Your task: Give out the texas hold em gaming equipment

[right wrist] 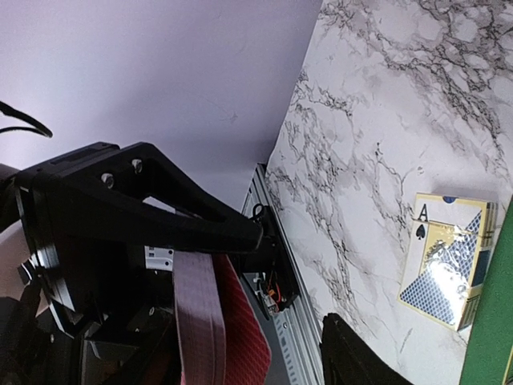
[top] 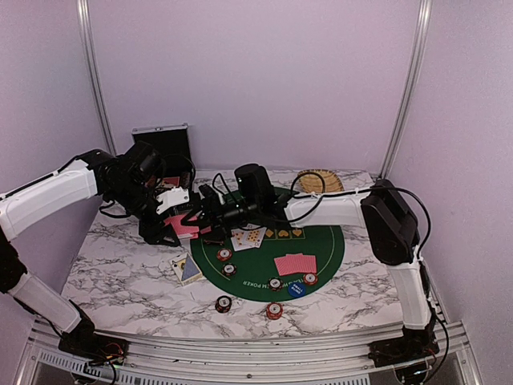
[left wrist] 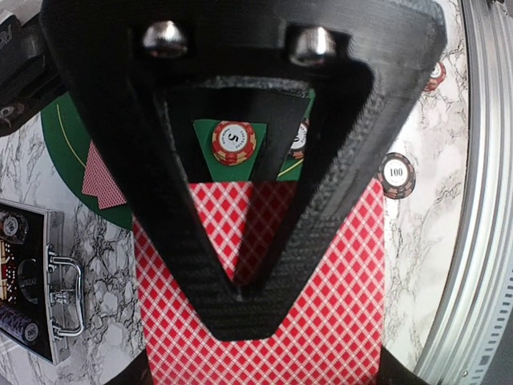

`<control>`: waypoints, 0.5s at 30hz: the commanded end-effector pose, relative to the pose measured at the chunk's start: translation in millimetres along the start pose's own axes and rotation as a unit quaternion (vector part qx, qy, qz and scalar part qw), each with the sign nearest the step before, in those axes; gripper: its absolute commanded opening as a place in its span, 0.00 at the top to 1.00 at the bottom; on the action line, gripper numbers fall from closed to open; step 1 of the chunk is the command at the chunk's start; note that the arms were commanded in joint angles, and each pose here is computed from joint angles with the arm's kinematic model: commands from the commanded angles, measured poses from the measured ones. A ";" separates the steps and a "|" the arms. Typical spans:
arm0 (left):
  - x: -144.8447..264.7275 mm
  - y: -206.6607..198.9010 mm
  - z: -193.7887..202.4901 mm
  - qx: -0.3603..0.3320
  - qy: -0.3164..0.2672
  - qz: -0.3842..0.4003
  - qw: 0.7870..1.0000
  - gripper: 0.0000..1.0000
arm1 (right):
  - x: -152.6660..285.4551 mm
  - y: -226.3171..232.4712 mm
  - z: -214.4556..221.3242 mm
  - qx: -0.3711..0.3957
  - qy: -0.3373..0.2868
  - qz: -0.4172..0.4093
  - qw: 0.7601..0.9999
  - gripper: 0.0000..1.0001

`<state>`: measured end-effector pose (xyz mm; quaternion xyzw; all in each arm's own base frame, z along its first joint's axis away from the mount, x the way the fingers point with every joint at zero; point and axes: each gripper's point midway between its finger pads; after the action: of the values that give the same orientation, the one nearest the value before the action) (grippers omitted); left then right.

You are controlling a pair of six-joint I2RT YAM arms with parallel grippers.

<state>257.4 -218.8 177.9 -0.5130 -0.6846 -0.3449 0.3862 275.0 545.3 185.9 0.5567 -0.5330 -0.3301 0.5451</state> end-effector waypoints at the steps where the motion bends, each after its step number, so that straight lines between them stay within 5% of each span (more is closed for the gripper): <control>1: 16.0 3.7 -12.2 -0.006 -0.024 -0.017 1.000 1.00 | 18.2 6.7 -7.3 0.009 -0.018 0.018 1.000 0.47; 15: 16.1 3.5 -10.9 -0.006 -0.022 -0.018 1.000 1.00 | 32.0 31.2 -10.4 0.036 -0.027 0.024 0.999 0.63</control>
<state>258.3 -217.4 177.4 -0.5094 -0.6850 -0.3480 0.3875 283.2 528.5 193.9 0.5460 -0.5589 -0.3142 0.5392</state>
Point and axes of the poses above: each gripper's point midway between its finger pads, its own x axis back along the fingers, its own y axis along the line the jaws close on, z = x × y, and after that the axes turned 2 degrees about -x, right-handed
